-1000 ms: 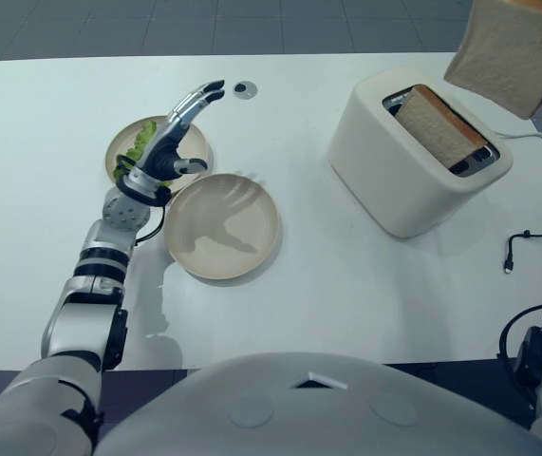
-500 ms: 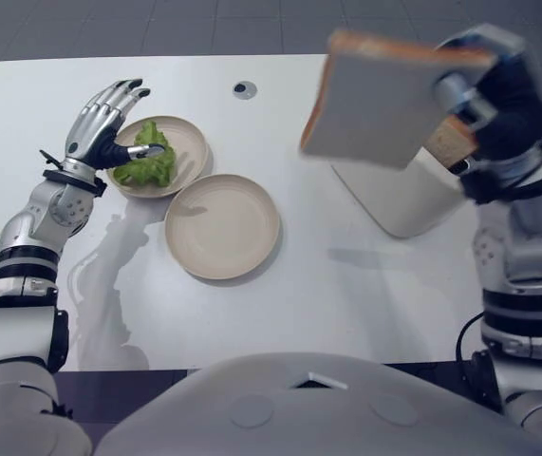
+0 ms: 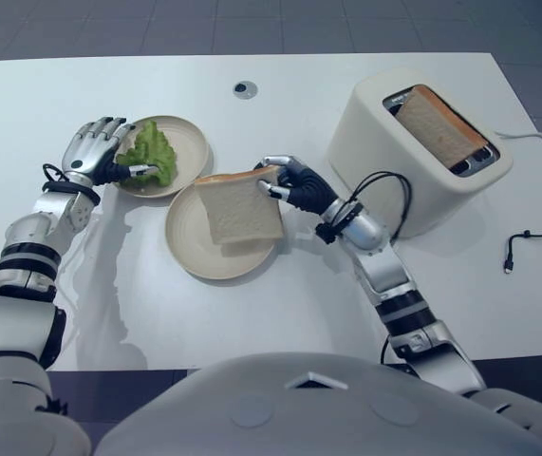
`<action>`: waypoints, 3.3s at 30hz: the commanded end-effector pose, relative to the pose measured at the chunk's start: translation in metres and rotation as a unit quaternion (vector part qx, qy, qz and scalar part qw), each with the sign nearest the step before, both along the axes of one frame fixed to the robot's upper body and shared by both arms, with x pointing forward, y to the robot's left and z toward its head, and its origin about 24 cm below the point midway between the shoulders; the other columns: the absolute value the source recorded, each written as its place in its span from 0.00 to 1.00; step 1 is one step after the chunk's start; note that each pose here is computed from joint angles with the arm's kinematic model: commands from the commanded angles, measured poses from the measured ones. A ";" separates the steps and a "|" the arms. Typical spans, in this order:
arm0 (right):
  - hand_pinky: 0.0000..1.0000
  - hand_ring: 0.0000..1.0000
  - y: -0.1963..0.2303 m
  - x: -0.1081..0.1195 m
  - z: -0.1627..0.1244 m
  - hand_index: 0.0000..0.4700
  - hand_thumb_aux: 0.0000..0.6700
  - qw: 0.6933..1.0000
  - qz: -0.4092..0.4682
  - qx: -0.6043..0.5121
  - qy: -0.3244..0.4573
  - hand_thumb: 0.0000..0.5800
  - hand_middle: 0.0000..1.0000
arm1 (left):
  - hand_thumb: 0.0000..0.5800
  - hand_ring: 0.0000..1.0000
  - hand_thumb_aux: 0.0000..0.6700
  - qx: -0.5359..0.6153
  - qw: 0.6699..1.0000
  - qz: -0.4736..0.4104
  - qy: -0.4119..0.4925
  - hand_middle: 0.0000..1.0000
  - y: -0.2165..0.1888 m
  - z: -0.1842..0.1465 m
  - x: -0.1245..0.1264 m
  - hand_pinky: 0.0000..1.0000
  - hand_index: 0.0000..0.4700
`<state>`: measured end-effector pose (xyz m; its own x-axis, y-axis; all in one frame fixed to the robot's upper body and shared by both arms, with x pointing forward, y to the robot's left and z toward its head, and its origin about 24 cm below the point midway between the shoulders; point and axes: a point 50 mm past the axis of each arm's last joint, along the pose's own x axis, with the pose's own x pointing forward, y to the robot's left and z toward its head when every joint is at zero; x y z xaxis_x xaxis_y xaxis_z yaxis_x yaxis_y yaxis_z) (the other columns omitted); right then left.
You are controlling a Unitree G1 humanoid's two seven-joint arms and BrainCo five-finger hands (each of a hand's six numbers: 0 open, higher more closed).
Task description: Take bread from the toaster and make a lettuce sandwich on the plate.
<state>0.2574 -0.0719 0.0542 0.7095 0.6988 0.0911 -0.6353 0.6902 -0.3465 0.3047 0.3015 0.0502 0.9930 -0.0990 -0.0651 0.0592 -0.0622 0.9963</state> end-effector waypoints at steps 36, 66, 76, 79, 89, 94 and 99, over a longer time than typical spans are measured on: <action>0.00 0.00 -0.054 0.008 0.028 0.00 0.00 0.962 -0.017 -0.225 -0.156 0.00 0.00 | 1.00 0.00 1.00 -0.146 0.970 -0.194 -0.017 0.00 -0.070 0.013 0.003 0.00 1.00; 0.00 0.00 -0.055 0.003 0.036 0.00 0.00 0.964 -0.007 -0.210 -0.160 0.00 0.00 | 1.00 0.00 1.00 -0.248 0.870 -0.418 0.085 0.00 -0.157 -0.006 -0.050 0.00 1.00; 0.00 0.00 -0.049 -0.006 0.067 0.00 0.00 0.966 -0.019 -0.131 -0.223 0.00 0.00 | 0.00 0.00 0.00 -0.239 0.873 -0.414 0.099 0.00 -0.154 -0.002 -0.055 0.00 0.00; 0.00 0.00 -0.055 -0.008 0.081 0.00 0.00 0.964 -0.036 -0.109 -0.242 0.00 0.00 | 0.00 0.00 0.00 -0.239 0.873 -0.416 0.092 0.00 -0.151 0.003 -0.056 0.00 0.00; 0.00 0.00 -0.160 -0.015 0.155 0.00 0.00 0.893 -0.202 -0.270 -0.298 0.00 0.00 | 0.00 0.00 0.00 -0.279 0.865 -0.414 0.054 0.00 -0.140 0.022 -0.057 0.00 0.00; 0.00 0.00 -0.208 -0.027 0.166 0.00 0.00 0.847 -0.262 -0.373 -0.274 0.00 0.00 | 0.00 0.00 0.00 -0.285 0.860 -0.419 0.061 0.00 -0.143 0.020 -0.056 0.00 0.00; 0.00 0.00 -0.229 -0.026 0.147 0.00 0.00 0.821 -0.268 -0.454 -0.221 0.00 0.00 | 0.00 0.00 0.00 -0.287 0.859 -0.420 0.060 0.00 -0.143 0.023 -0.053 0.00 0.00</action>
<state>0.2293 -0.2987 0.2150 0.9653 0.2342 0.1152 0.0678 0.2011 -0.9772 0.2489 0.1573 0.0724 0.5407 -0.8291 0.1424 0.3365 0.3683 0.8667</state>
